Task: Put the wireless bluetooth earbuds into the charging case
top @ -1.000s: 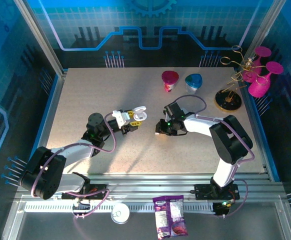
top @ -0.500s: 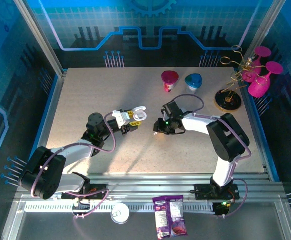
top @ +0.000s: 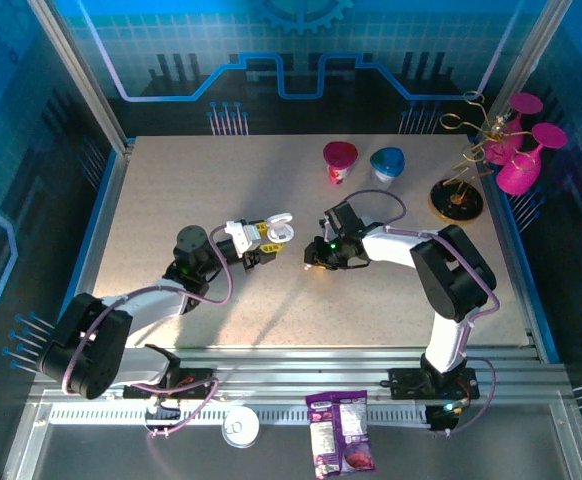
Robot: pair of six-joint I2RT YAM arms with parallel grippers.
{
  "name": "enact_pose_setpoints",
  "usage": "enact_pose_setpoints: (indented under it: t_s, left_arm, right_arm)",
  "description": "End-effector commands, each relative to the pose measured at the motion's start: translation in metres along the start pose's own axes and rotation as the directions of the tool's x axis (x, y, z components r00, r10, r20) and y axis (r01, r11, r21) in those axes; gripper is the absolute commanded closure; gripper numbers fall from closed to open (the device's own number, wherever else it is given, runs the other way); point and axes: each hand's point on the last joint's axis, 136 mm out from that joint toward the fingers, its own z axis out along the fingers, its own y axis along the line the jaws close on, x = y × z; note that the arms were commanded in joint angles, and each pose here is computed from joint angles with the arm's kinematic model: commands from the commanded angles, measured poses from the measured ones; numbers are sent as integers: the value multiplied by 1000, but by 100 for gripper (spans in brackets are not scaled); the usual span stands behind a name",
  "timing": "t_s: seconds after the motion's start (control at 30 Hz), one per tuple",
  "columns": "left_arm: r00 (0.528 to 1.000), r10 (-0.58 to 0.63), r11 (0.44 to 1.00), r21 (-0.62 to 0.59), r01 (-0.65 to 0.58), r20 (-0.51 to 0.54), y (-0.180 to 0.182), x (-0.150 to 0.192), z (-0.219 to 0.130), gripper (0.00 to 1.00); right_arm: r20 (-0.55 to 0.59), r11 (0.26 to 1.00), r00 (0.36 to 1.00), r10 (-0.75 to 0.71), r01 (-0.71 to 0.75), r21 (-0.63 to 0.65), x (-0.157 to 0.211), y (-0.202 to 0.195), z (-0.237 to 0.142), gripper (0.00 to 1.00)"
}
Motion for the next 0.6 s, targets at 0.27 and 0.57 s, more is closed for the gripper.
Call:
enact_pose_setpoints:
  t_s: [0.27, 0.57]
  left_arm:
    - [999, 41, 999, 3, -41, 19, 0, -8, -2, 74]
    - [999, 46, 999, 1, -46, 19, 0, -8, -2, 74]
  right_arm:
    - [-11, 997, 1000, -22, 21, -79, 2, 19, 2, 73]
    - [-34, 998, 999, -19, 17, -61, 4, 13, 9, 73]
